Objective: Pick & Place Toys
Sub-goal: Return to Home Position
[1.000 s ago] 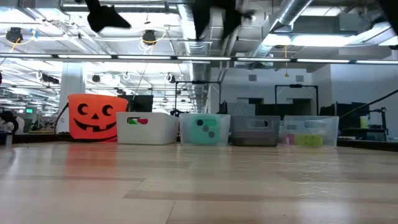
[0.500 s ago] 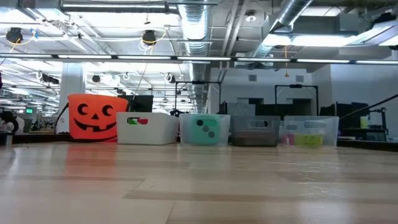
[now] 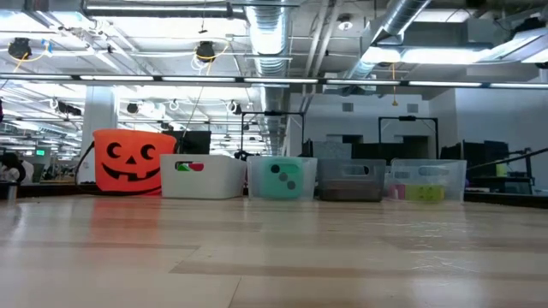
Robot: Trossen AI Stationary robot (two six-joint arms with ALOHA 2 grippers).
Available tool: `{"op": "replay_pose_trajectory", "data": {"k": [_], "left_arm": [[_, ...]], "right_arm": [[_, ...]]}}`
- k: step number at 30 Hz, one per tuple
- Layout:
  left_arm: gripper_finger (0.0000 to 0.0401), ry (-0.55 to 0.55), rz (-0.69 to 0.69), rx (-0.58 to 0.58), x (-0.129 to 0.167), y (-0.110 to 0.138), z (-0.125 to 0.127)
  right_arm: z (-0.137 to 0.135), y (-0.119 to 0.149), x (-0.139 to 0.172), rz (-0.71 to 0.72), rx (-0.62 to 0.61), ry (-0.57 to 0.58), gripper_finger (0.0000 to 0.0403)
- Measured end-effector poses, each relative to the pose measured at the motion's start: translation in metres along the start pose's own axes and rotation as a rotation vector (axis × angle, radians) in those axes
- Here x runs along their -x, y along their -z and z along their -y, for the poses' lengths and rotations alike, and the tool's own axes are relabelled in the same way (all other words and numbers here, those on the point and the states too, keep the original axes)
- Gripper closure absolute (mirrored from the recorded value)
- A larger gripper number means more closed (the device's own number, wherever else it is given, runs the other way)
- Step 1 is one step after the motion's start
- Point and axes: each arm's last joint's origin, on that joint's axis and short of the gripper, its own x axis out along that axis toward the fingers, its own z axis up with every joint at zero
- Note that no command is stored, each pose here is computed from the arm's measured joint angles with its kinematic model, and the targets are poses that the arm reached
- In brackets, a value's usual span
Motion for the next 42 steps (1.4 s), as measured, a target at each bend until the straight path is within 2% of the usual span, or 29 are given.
{"op": "replay_pose_trajectory", "data": {"k": [3,7,10,14,19,23,32,37,42], "left_arm": [[0.0058,0.017,-0.036,-0.006,-0.006,0.003,0.001],[0.0058,0.078,-0.055,0.015,-0.012,0.012,0.001],[0.0058,0.136,-0.019,0.026,-0.015,0.029,-0.006],[0.0058,0.205,0.07,0.046,-0.018,0.071,-0.025],[0.0058,0.269,0.183,0.111,-0.014,0.128,-0.055],[0.0058,0.289,0.204,0.177,-0.01,0.157,-0.07],[0.0058,0.237,0.2,0.18,-0.012,0.16,-0.073],[0.0058,0.263,0.245,0.193,-0.01,0.156,-0.071],[0.0058,0.292,0.304,0.199,-0.008,0.15,-0.069]], "right_arm": [[0.021,0.004,-0.001,0.045,0.014,-0.038,0.0087],[0.043,0.009,-0.009,-0.007,0.047,-0.074,0.0088],[0.057,0.011,-0.018,-0.05,0.055,-0.095,0.0088],[0.068,0.013,-0.03,-0.104,0.061,-0.139,0.0088],[0.075,0.02,-0.039,-0.174,0.094,-0.139,0.0088],[0.078,0.03,-0.043,-0.26,0.115,-0.112,0.0088],[0.082,0.04,-0.041,-0.301,0.108,-0.107,0.0088],[0.084,0.039,-0.024,-0.348,0.091,-0.096,0.0088],[0.087,0.035,-0.003,-0.338,0.106,-0.023,0.0088]]}}
